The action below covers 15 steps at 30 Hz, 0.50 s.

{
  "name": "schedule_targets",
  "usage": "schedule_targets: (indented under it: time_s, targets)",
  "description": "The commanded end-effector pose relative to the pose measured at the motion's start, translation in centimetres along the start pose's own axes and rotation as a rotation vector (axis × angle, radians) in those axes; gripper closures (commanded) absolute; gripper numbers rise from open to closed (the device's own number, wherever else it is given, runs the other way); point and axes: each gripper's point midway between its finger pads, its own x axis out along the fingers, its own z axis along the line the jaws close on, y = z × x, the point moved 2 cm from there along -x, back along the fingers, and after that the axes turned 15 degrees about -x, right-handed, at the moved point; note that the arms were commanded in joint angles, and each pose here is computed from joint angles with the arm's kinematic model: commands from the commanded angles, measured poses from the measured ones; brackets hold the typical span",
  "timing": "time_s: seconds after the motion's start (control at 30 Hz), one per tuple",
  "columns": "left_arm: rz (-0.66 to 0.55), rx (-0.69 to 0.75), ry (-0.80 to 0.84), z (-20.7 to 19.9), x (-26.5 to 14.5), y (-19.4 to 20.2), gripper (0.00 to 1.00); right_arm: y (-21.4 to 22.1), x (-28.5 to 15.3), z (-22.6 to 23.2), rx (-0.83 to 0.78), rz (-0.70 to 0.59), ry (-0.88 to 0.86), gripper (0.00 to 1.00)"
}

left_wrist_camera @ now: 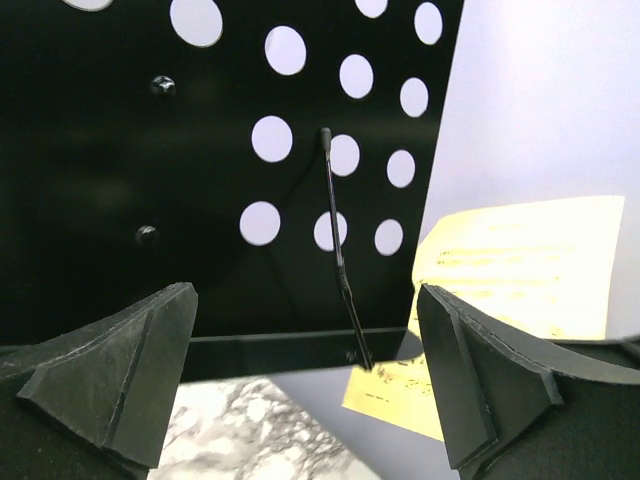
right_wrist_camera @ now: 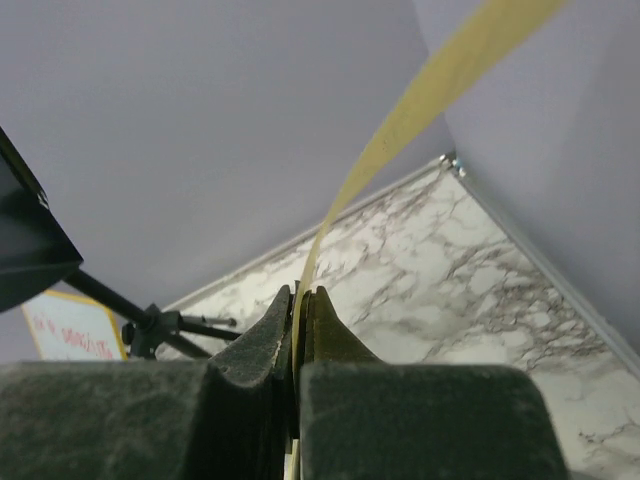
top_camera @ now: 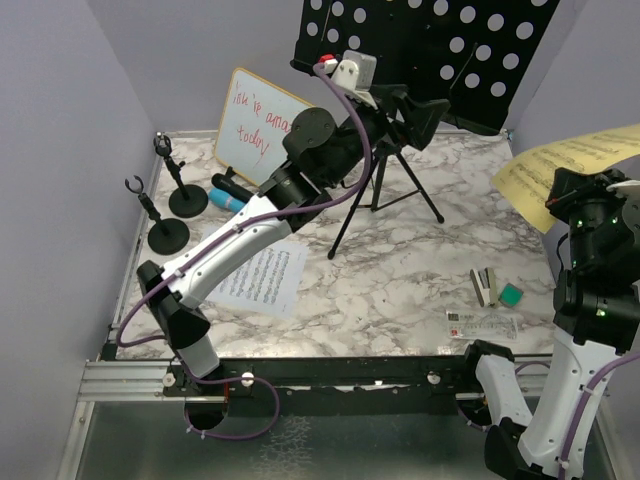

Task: Pack up the instrument practice props
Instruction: Pick up the sheet music from the music stand, then place the sheet music at the center of the board.

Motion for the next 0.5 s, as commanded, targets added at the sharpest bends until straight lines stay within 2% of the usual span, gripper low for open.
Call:
schedule_targets:
  time_s: [0.0, 0.13, 0.3, 0.47]
  targets:
    - [0.019, 0.113, 0.066, -1.5, -3.7, -1.8, 0.01, 3.6, -0.4, 2.0, 0.046, 0.132, -0.129, 0.99]
    - [0.077, 0.157, 0.077, -1.0, -7.4, -0.8, 0.01, 6.4, -0.7, 3.3, 0.074, 0.218, -0.223, 0.99]
    - [0.167, 0.167, 0.034, 1.5, -11.9, 2.2, 0.01, 9.2, -1.6, 5.5, 0.14, 0.326, -0.379, 0.99]
    - [0.261, 0.195, -0.118, 6.0, -15.9, 5.6, 0.01, 11.3, -2.7, 7.4, 0.185, 0.423, -0.53, 0.99]
